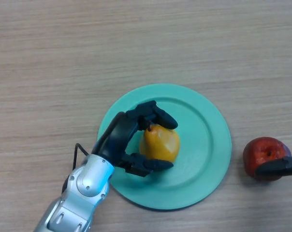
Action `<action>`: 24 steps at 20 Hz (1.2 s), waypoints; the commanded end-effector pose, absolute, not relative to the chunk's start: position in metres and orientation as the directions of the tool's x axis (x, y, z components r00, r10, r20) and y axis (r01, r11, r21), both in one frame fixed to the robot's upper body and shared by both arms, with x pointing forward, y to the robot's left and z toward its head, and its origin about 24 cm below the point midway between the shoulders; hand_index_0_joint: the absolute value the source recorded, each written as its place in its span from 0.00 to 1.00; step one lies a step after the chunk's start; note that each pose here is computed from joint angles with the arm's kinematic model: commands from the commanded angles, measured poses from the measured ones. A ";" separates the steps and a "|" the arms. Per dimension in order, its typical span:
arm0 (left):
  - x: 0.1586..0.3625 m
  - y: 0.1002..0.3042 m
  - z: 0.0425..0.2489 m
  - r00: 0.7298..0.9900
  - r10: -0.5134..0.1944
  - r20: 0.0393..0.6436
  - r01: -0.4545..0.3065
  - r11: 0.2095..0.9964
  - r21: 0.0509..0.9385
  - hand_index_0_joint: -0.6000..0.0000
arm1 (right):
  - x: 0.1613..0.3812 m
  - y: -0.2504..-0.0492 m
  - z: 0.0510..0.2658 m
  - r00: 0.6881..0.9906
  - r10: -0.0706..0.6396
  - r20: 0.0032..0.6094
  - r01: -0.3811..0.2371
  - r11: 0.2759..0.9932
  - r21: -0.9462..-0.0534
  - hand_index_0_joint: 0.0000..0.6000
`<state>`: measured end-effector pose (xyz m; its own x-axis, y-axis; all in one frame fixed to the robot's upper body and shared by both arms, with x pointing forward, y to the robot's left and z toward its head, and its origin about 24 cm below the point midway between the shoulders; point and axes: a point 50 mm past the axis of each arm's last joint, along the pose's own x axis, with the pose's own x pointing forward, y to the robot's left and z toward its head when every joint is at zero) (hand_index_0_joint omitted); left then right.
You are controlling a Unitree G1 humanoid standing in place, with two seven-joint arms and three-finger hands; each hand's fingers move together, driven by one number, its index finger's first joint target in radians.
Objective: Pick up the yellow pear and place it on the plate
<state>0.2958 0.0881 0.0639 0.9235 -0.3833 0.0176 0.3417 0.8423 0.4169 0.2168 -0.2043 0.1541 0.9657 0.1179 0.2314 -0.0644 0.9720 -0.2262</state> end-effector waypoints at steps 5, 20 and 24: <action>0.305 0.087 0.091 0.919 -0.360 0.160 0.233 0.823 0.519 0.67 | 0.206 -0.213 0.182 0.898 0.094 0.430 0.026 0.964 -0.264 0.00; 0.265 0.184 0.180 0.828 -0.120 0.548 0.010 0.980 0.200 1.00 | 0.222 -0.211 0.175 0.906 0.119 0.406 -0.018 0.969 -0.245 0.00; 0.254 0.216 0.178 0.844 -0.074 0.531 0.023 0.994 0.103 1.00 | 0.228 -0.212 0.173 0.902 0.114 0.417 -0.016 0.973 -0.230 0.00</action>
<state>0.2633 0.2074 0.1449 0.9257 -0.0674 0.3722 0.0525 0.9974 0.0502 0.2353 -0.2094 0.1387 0.9770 0.0964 0.1903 -0.0580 0.9785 -0.1981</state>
